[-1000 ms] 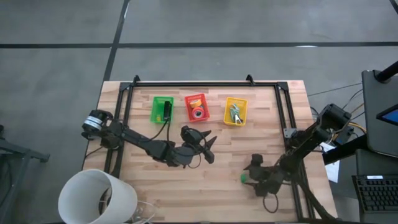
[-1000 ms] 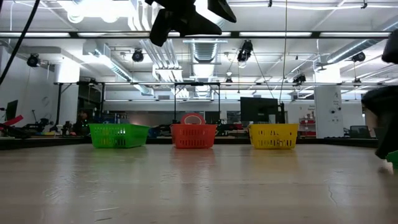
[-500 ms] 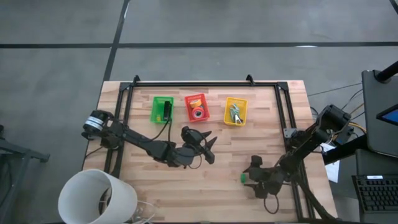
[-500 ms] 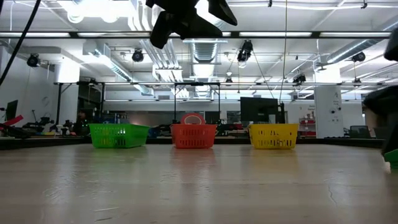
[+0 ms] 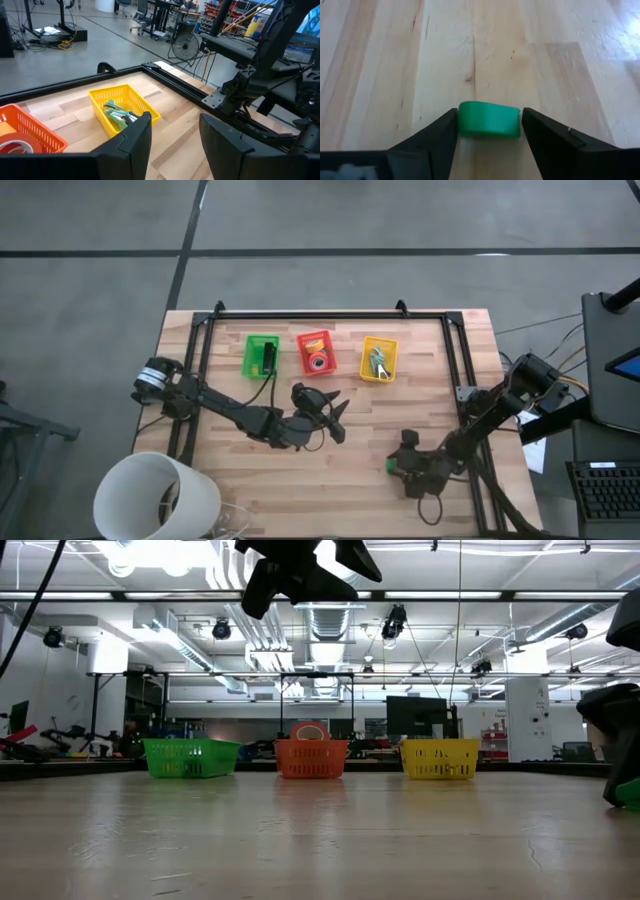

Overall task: Pick and place Stapler, Stapler remover, tape
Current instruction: Put the green stapler into the green bin

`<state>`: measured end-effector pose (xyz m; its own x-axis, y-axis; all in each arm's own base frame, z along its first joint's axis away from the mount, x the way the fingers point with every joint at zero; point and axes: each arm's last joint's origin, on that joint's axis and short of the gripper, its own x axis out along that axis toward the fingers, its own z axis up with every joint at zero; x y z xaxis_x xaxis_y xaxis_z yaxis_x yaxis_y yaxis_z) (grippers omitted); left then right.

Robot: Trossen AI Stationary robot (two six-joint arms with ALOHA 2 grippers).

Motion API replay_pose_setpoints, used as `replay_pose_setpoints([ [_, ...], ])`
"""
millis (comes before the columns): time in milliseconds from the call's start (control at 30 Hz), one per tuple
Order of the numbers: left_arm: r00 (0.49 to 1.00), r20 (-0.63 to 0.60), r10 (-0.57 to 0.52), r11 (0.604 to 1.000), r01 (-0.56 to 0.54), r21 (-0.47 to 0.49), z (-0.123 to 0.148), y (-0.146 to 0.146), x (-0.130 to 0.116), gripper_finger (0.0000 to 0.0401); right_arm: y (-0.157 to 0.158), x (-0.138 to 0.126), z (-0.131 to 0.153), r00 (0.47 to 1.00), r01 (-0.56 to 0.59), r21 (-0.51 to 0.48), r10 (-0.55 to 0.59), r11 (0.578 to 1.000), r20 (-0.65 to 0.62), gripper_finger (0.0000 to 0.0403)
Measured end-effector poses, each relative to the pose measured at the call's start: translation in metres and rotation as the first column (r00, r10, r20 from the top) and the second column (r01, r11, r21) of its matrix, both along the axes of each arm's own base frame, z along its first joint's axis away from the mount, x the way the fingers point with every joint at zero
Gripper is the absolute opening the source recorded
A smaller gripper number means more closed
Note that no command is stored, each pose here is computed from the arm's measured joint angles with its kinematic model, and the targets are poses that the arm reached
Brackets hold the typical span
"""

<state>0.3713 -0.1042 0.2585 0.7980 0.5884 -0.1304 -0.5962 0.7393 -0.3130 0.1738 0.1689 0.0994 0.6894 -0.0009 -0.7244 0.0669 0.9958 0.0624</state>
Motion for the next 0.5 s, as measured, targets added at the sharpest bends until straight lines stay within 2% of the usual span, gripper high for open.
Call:
replay_pose_setpoints([
  [267,1.0,0.018,-0.017,0.999,0.017,-0.032,0.0,-0.001,0.0,0.0167,-0.002,0.003,0.002,0.999,-0.037,-0.075,0.038,0.997,0.02,0.0166],
  [400,0.995,0.017,-0.099,0.993,0.1,-0.059,-0.001,-0.003,0.002,0.0167,0.0,0.007,0.009,0.995,-0.074,-0.152,0.083,0.986,0.057,0.0164],
  [500,0.992,0.019,-0.128,0.989,0.129,-0.075,-0.001,-0.003,0.002,0.0167,0.004,0.013,0.017,0.987,-0.109,-0.25,0.134,0.962,0.083,0.0171],
])
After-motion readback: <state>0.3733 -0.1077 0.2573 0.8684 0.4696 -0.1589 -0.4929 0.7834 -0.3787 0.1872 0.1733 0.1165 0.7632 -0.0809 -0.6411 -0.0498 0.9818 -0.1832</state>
